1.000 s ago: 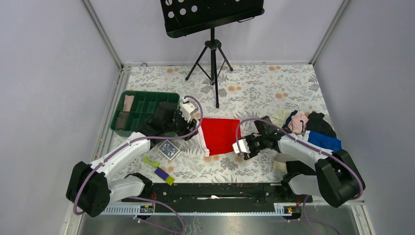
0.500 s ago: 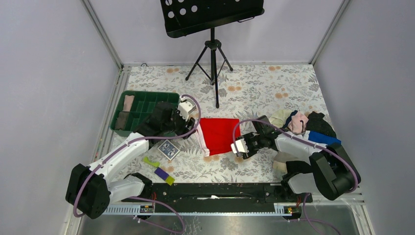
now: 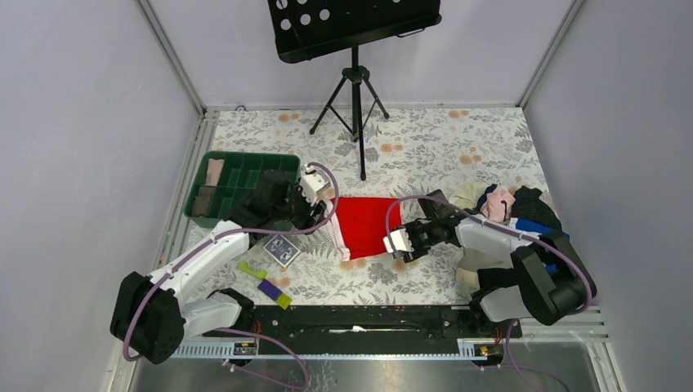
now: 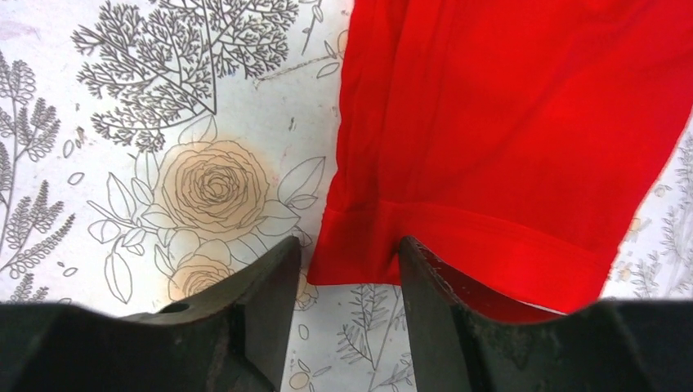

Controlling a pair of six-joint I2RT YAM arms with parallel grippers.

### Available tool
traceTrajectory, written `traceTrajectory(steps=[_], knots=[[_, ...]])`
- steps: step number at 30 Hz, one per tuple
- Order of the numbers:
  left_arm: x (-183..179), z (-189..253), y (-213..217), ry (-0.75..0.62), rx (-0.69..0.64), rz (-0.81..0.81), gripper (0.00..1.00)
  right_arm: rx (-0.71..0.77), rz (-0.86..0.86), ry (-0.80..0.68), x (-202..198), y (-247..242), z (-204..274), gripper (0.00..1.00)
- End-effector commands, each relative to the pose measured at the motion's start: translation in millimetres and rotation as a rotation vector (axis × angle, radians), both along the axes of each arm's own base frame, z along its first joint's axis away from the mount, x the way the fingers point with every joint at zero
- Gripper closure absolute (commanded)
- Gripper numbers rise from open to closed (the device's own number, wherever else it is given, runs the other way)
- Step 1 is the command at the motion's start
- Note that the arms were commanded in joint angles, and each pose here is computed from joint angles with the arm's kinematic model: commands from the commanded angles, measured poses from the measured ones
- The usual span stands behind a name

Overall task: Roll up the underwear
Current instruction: Fold the underwear at the center of the board.

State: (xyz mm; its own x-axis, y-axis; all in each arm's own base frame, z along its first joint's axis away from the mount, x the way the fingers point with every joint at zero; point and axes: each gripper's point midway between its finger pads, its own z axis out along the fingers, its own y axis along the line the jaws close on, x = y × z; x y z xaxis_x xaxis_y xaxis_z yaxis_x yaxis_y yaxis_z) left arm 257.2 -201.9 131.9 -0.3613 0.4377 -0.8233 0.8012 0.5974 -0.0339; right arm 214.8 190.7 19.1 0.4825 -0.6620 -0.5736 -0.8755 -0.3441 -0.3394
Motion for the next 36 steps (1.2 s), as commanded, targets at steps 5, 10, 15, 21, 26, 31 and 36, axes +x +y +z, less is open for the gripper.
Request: traceTrajectory(steps=[5, 10, 15, 21, 26, 31, 36], knots=[[-11.1, 7.3, -4.1, -0.093, 0.017, -0.152, 0.45, -0.056, -0.012, 0.078, -0.8, -1.8, -11.2, 0.71], [-38.7, 1.3, -18.4, -0.239, 0.075, -0.399, 0.45, -0.070, -0.048, 0.134, -7.3, -4.7, -7.4, 0.97], [-73.5, -13.3, -54.8, -0.298, 0.071, -0.654, 0.43, -0.079, -0.102, 0.187, -9.6, -5.9, -8.3, 1.00], [-75.0, -36.2, -82.1, -0.300, 0.049, -0.718, 0.43, -0.079, -0.181, 0.241, -5.7, -3.5, -7.5, 1.00], [-80.4, -57.1, -87.0, -0.290, 0.085, -0.765, 0.45, -0.070, -0.199, 0.264, -11.1, -4.0, -8.3, 1.00], [-80.3, -72.6, -84.9, -0.295, 0.143, -0.779, 0.47, -0.070, -0.207, 0.262, -14.4, -6.4, -11.2, 1.00], [-76.4, -81.6, -89.9, -0.283, 0.194, -0.759, 0.48, -0.062, -0.212, 0.260, -12.9, -5.1, -9.8, 1.00]])
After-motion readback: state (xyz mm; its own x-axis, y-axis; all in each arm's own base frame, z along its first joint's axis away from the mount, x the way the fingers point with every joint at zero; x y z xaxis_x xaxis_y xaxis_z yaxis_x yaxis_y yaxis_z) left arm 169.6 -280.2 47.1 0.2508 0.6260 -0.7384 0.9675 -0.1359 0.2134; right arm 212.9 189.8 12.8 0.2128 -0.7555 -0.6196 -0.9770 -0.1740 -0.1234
